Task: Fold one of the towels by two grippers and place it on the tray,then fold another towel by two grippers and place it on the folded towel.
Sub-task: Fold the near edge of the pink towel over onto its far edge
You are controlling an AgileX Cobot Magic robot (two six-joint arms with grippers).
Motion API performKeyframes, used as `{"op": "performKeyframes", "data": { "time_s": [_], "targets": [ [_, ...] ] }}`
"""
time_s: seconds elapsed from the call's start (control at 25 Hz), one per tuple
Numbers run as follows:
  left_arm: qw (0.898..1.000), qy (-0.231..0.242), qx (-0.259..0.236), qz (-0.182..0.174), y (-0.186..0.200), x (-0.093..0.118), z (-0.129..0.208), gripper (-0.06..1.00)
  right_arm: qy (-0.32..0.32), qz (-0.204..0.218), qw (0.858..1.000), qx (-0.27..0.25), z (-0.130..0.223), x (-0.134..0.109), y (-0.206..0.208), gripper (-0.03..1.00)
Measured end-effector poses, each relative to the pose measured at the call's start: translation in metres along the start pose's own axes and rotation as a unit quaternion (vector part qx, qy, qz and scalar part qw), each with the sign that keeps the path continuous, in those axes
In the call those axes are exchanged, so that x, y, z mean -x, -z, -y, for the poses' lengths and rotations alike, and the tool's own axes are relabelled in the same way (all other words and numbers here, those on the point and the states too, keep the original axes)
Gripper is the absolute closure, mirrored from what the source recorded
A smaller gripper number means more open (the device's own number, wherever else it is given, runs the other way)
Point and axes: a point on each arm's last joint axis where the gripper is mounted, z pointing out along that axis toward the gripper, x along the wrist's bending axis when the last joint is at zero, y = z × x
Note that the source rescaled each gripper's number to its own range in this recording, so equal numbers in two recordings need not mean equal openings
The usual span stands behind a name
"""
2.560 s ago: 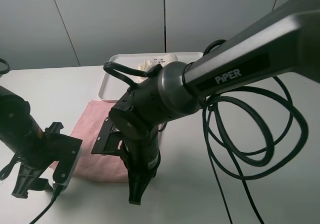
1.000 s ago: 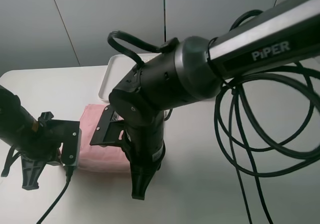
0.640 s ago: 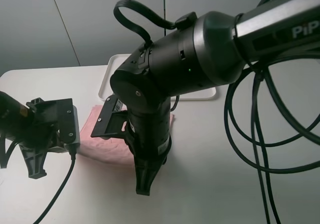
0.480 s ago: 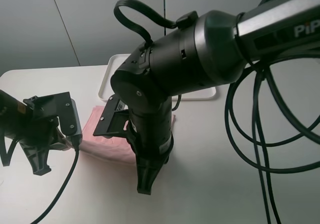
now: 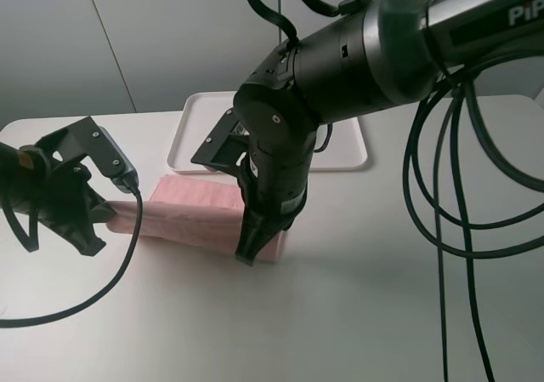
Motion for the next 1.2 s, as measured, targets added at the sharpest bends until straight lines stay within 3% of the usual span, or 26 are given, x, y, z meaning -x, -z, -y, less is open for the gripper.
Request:
{"op": "performKeyframes", "data": {
  "time_s": [0.28,0.56,0.8,1.2],
  "targets": [
    [0.999,0.027,0.019,-0.023,-0.008,-0.010,0.001,0.94,-0.030,0.004,0.999,0.043,-0.006,0.010,-0.001,0.96],
    [0.998,0.036,0.035,-0.038,-0.028,-0.013,-0.001,0.94,-0.034,0.006,0.998,0.053,-0.007,0.012,-0.001,0.96],
    [0.992,0.044,0.087,-0.076,-0.028,-0.021,-0.010,0.94,-0.036,0.034,0.997,0.062,-0.009,0.017,-0.001,0.96],
    [0.989,0.040,0.111,-0.092,-0.026,-0.026,-0.018,0.94,-0.054,0.037,0.996,0.062,-0.011,0.017,-0.015,0.96]
  ]
}}
